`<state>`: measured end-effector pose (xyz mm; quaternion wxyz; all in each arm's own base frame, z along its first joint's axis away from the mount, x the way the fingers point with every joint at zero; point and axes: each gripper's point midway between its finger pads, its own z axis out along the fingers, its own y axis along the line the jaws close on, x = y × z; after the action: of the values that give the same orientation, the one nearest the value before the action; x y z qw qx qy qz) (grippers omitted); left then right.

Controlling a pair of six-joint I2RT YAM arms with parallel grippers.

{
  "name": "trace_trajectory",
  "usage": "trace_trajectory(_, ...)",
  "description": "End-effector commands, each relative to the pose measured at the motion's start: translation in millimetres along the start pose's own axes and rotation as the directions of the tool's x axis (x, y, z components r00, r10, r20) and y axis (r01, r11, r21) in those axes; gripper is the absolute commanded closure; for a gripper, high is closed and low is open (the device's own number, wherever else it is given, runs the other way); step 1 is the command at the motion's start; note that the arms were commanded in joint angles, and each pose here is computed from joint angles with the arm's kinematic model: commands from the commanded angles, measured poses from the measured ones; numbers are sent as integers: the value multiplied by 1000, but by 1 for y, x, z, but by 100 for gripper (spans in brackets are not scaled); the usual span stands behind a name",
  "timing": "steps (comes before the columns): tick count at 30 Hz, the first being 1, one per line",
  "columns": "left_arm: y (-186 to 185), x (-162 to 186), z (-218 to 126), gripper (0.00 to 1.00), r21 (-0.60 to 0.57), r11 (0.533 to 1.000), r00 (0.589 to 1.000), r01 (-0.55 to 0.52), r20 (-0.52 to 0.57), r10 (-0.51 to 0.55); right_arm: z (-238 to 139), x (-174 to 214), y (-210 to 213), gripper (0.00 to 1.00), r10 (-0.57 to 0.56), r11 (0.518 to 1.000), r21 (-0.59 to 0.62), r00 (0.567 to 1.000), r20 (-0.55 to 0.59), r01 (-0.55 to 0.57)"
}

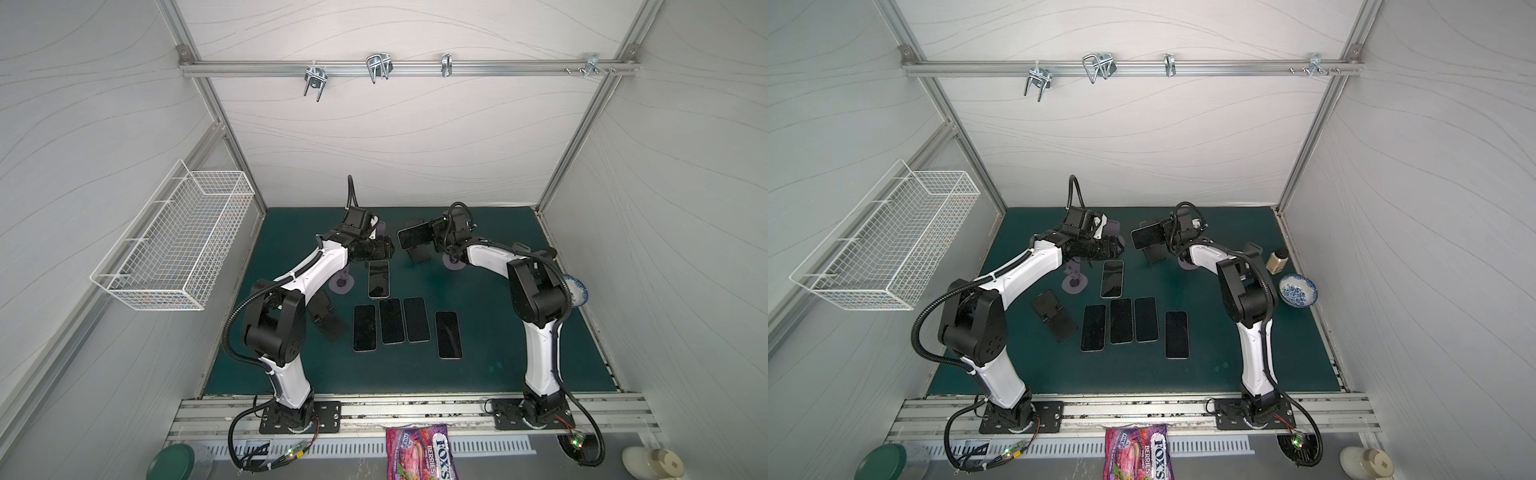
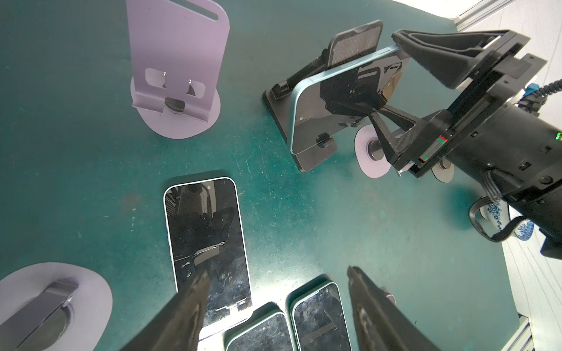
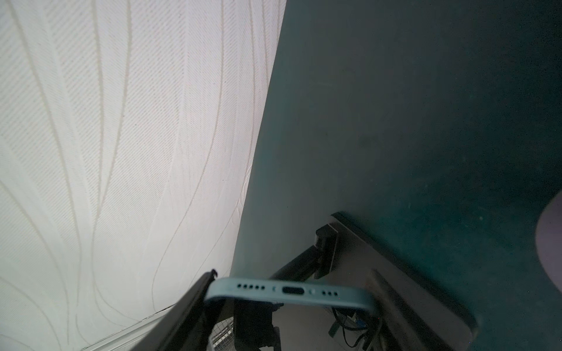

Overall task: Remove the phone from the phone stand
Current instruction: 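Lift the teal-edged phone up off its black stand with the right gripper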

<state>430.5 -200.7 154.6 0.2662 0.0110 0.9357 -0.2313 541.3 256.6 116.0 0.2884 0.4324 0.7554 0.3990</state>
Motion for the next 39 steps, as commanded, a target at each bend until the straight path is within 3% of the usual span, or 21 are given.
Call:
trace_trajectory(1,-9,-18,-14,27,19,1000,998,-7,68,6,-21,-3,43,59,24,994,-109,1000,15,-22)
trace_trajectory(39,-9,-19,-17,27,16,1000,997,-11,77,10,-28,-2,50,80,27,987,-155,1000,-2,-27)
